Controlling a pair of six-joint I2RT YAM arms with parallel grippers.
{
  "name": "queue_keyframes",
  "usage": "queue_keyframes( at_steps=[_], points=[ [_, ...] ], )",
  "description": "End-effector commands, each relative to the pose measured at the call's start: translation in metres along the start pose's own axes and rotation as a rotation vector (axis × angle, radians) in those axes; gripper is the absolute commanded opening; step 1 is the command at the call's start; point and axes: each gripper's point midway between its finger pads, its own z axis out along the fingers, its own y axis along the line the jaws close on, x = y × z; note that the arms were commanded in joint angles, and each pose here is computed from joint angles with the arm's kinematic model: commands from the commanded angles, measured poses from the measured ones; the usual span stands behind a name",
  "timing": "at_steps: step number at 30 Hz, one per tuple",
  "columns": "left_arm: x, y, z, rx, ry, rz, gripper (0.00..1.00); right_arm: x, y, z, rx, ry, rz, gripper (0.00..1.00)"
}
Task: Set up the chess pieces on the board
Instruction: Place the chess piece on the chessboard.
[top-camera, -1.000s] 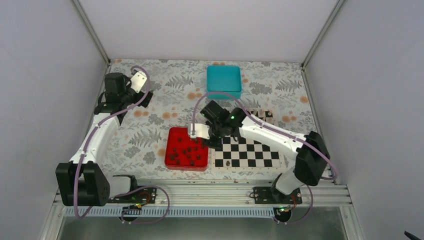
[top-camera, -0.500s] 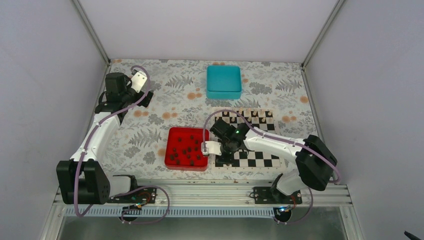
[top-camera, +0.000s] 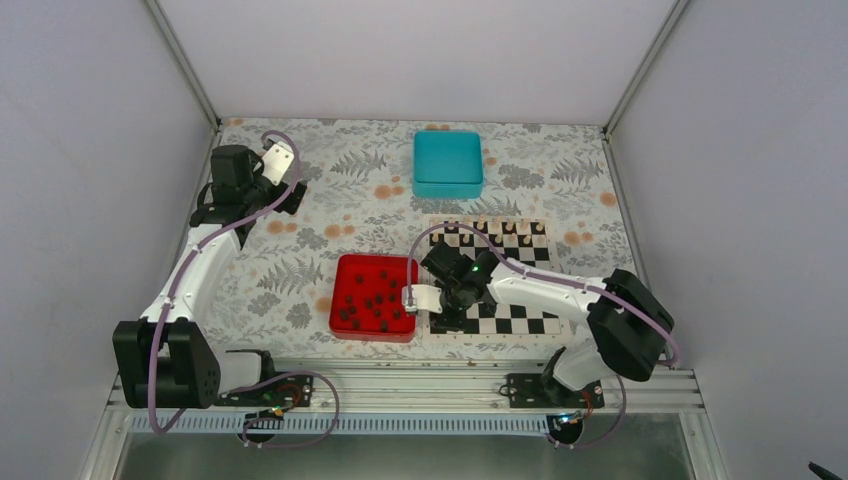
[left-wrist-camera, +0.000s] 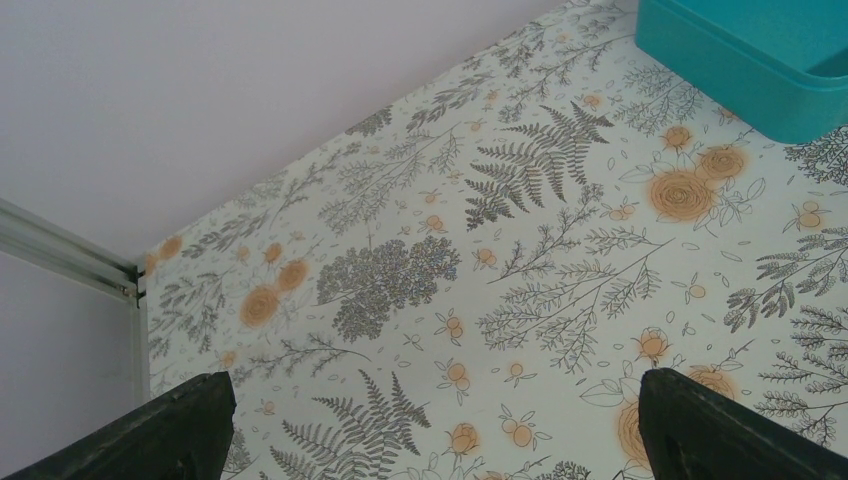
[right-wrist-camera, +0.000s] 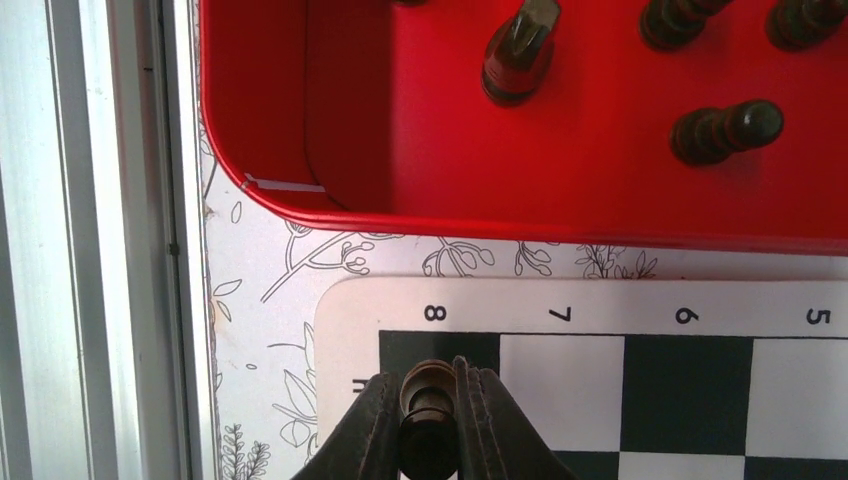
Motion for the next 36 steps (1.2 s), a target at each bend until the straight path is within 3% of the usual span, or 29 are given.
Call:
queue_keyframes(
  at_steps=[1, 25, 29, 36],
  points=[
    [0.000, 0.000, 0.003, 0.002, -0.008, -0.004, 1.00, -0.004, 0.004, 0.008, -0.026, -0.019, 0.007, 0.05],
    [0.003, 0.000, 0.005, 0.007, -0.002, -0.002, 1.00, 0.017, 0.006, 0.027, -0.033, 0.040, 0.021, 0.06],
    [0.003, -0.001, 0.005, 0.009, 0.000, -0.003, 1.00, 0.017, 0.006, 0.022, -0.023, 0.040, 0.019, 0.11],
    [0.002, 0.000, 0.004, 0.007, -0.005, 0.000, 1.00, -0.001, -0.005, -0.005, 0.035, 0.009, 0.000, 0.35]
  ],
)
